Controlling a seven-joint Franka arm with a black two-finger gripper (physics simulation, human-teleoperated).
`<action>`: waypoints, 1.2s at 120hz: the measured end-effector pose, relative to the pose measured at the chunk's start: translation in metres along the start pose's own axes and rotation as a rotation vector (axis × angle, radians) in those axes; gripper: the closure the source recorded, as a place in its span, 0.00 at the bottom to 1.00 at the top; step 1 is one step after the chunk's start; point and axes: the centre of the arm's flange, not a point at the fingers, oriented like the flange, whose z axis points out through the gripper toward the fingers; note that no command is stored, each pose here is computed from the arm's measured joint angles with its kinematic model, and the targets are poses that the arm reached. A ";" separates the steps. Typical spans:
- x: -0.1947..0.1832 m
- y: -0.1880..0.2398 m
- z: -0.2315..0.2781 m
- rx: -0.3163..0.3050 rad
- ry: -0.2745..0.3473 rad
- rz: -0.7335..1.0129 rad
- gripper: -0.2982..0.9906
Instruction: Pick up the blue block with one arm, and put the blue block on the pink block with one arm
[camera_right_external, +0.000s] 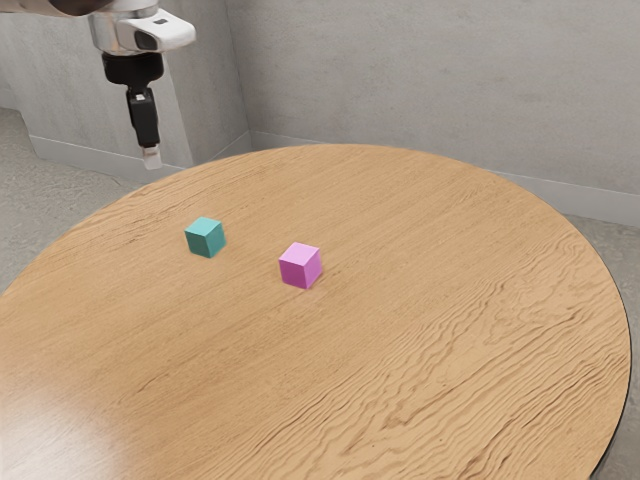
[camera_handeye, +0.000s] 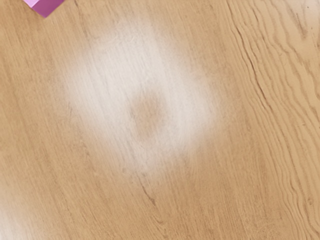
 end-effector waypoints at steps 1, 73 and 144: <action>0.000 0.000 0.000 0.000 0.000 0.000 0.23; -0.079 -0.008 -0.085 0.151 -0.019 -0.197 0.23; -0.149 -0.347 0.263 -0.085 0.025 -0.549 0.23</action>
